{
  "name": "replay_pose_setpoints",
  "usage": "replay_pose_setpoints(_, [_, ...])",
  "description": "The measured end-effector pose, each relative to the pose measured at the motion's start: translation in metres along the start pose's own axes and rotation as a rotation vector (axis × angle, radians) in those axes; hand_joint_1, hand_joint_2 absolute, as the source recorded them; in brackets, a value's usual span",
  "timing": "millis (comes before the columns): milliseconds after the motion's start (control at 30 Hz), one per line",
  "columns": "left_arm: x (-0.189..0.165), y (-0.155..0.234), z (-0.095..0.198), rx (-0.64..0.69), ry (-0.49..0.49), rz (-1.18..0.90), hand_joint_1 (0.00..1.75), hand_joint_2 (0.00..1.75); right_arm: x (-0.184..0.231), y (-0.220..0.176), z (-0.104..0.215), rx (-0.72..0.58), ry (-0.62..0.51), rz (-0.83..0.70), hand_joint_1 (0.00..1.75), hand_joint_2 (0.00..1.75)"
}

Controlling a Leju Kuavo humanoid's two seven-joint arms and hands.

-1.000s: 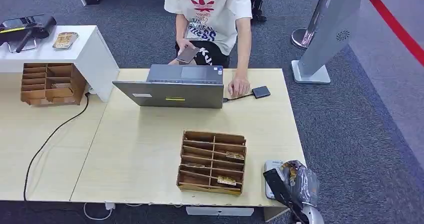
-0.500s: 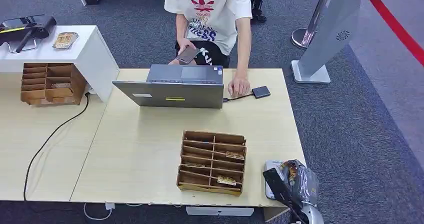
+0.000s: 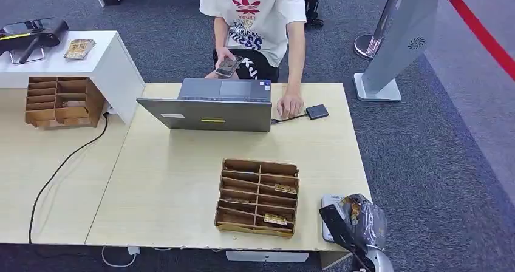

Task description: Pass the card to the sensor for recognition and then transmit it.

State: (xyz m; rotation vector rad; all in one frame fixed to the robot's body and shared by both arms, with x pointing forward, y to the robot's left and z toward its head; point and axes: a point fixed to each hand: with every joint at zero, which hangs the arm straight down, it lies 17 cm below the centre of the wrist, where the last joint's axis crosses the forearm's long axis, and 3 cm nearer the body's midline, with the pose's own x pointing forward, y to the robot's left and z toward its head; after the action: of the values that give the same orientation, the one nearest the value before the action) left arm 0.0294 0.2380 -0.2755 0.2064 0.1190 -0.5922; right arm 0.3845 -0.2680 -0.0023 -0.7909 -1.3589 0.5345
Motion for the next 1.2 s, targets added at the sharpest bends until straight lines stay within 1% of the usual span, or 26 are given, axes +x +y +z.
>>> replay_pose_setpoints(500, [0.0,0.0,0.0,-0.002,0.0,-0.002,0.0,1.75,-0.001,0.001,0.002,0.002,0.002,0.001,1.75,1.75])
replay_pose_setpoints(933, [-0.004,-0.002,0.0,-0.01,0.022,-0.016,0.0,1.75,-0.004,0.003,0.008,0.008,0.014,0.005,1.75,1.75])
replay_pose_setpoints(1133, [-0.007,-0.003,0.0,-0.011,0.031,-0.022,0.0,1.75,0.003,0.0,0.02,-0.004,-0.006,-0.046,1.75,1.75])
replay_pose_setpoints(1200, [-0.007,-0.003,0.0,-0.013,0.033,-0.014,0.0,1.75,0.013,-0.01,0.021,-0.04,-0.034,-0.081,1.75,1.75])
